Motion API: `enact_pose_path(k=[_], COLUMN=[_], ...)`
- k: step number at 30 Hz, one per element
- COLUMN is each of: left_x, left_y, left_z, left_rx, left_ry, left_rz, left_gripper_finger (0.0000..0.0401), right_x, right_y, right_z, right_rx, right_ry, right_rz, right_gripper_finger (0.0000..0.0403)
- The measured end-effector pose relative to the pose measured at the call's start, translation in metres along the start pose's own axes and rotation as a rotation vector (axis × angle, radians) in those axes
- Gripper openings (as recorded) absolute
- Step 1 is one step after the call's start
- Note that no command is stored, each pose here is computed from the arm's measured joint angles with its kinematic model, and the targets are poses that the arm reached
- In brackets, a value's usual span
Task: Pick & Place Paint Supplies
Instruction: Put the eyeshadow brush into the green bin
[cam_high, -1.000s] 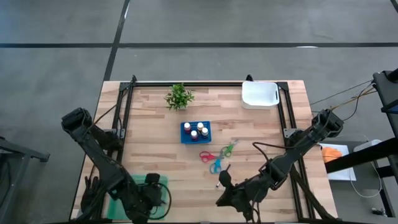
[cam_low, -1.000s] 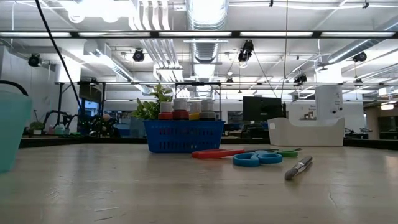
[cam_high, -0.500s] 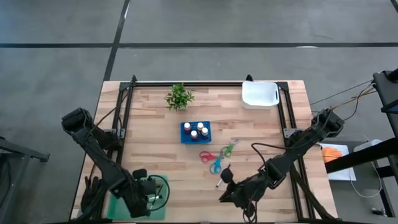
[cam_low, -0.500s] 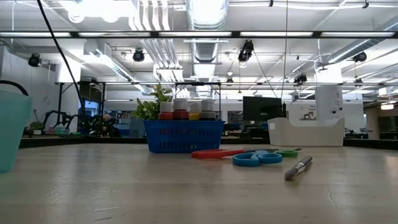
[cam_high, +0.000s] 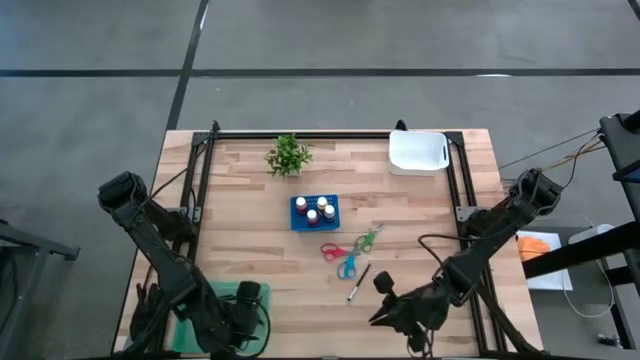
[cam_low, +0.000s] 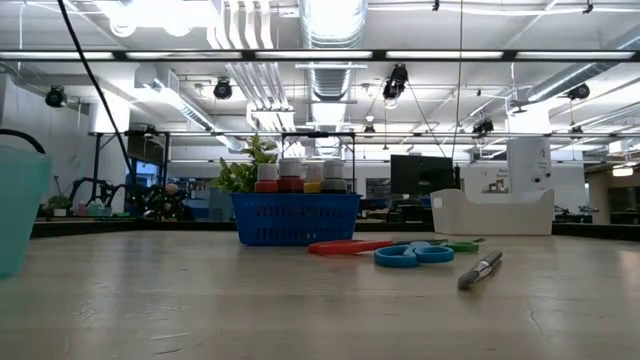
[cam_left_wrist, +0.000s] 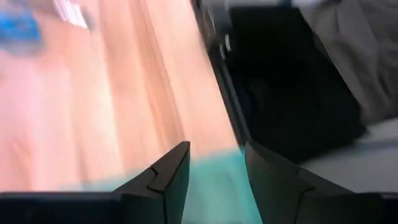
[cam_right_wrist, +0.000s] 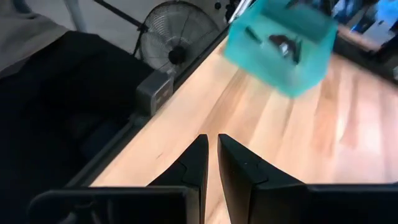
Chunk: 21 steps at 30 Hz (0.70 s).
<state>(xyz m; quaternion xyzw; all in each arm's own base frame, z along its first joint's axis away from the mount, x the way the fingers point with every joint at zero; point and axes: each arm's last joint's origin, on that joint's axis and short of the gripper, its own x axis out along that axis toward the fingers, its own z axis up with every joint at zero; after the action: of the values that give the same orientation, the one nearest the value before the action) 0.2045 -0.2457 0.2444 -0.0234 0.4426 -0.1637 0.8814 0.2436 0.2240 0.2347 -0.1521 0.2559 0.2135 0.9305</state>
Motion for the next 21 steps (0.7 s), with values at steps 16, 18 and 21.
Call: enact_pose_path(k=[16, 18, 21], left_x=[0.086, 0.101, 0.12], left_y=[0.076, 0.085, 0.093], left_z=[0.051, 0.052, 0.059], left_rx=[-0.04, -0.089, -0.126], left_ry=[-0.333, -0.314, -0.316], left_rz=[0.366, 0.377, 0.363], left_gripper_finger=[0.013, 0.0115, 0.0106], right_x=[-0.016, -0.018, -0.02], right_y=[0.048, 0.052, 0.057], right_z=[-0.053, -0.056, -0.059], right_rx=[0.088, 0.084, 0.078], right_ry=[0.005, 0.0, -0.011], right_rz=[-0.107, -0.105, -0.111], right_gripper_finger=[0.0034, 0.0034, 0.0034])
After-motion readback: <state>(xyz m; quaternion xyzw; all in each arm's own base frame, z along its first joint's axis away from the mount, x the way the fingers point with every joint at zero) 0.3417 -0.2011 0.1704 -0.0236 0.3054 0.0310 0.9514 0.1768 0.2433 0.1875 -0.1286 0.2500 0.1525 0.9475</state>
